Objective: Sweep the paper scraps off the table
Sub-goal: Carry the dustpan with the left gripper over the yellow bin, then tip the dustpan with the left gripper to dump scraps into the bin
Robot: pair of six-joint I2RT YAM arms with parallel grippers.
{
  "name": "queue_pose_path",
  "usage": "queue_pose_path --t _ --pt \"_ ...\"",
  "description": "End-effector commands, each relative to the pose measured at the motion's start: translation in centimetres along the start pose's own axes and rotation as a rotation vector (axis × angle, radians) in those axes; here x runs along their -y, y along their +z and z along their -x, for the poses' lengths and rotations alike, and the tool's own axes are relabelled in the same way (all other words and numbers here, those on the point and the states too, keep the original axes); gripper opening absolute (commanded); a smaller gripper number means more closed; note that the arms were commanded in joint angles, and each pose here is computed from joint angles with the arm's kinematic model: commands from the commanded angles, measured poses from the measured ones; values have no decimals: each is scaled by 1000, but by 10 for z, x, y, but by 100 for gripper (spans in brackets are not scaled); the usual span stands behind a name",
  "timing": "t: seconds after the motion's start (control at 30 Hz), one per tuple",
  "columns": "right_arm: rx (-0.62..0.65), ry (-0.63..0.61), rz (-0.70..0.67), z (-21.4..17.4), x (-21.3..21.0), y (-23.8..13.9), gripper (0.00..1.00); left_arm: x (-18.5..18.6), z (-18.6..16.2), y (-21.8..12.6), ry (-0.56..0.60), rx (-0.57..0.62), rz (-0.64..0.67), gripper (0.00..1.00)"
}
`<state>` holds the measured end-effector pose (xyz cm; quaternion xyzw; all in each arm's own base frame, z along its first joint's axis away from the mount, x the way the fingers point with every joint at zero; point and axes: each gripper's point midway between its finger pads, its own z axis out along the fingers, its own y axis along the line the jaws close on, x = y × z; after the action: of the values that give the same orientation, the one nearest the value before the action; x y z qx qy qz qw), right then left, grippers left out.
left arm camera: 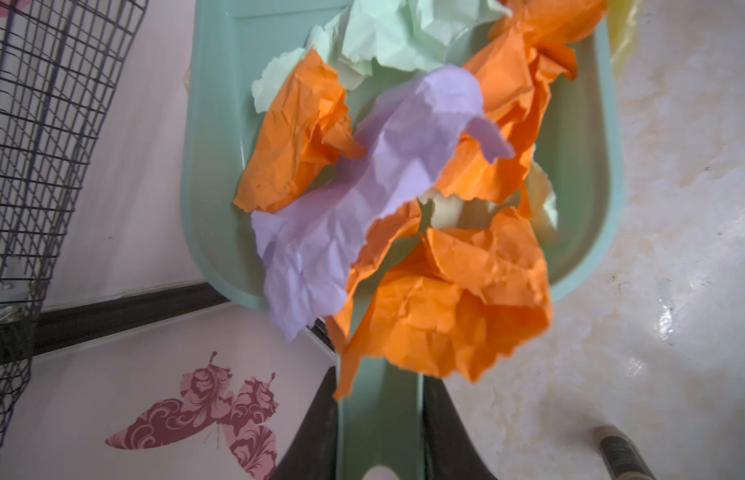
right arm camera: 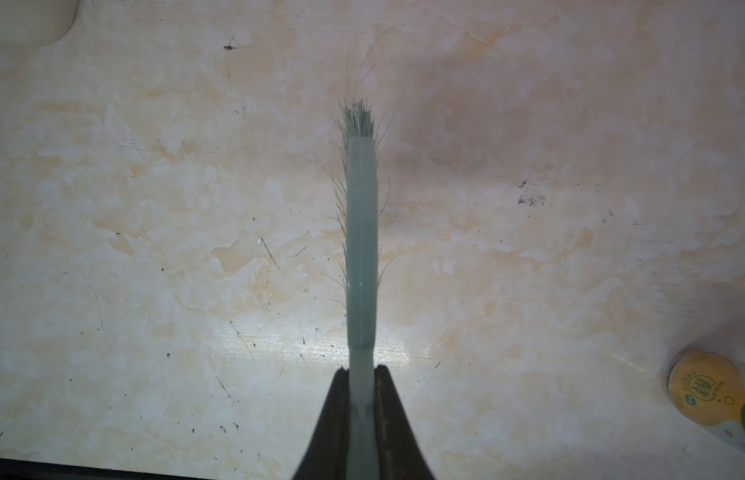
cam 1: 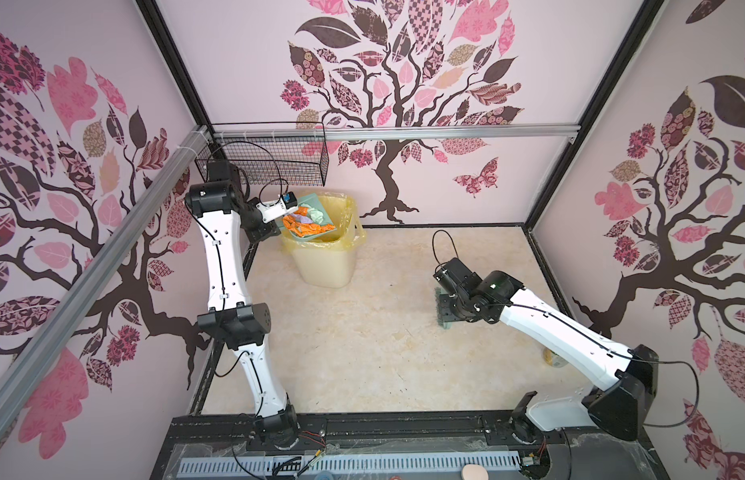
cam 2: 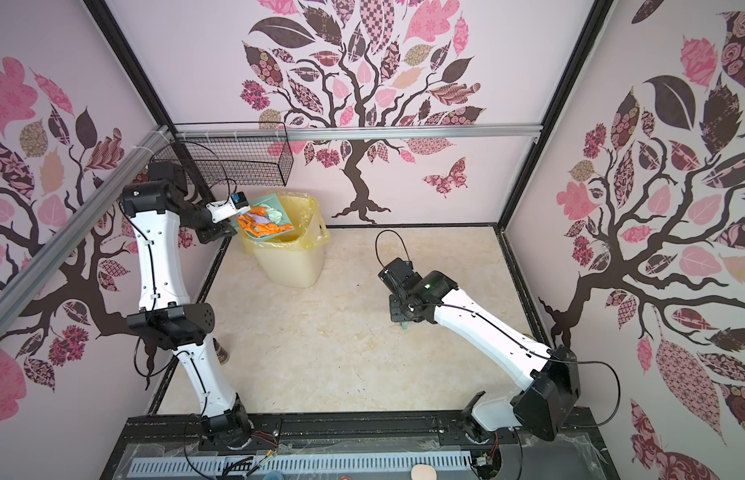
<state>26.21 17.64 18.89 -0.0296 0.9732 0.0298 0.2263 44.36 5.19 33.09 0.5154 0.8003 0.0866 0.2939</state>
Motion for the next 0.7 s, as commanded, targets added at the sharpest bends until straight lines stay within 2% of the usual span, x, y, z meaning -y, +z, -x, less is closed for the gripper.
queue_pose_path --t 0.0,0.1,0.43,0.67 --pt "28 30 29 1 2 -9 0 15 -7 -5 21 -79 -42 0" --pt "21 34 29 -2 3 -6 0 4 -2 -1 87 -117 19 0" --pt "19 43 30 -6 4 -4 0 -44 31 -5 451 -302 286 0" --pt "19 46 37 -10 5 -2 0 -65 46 -18 585 -361 404 0"
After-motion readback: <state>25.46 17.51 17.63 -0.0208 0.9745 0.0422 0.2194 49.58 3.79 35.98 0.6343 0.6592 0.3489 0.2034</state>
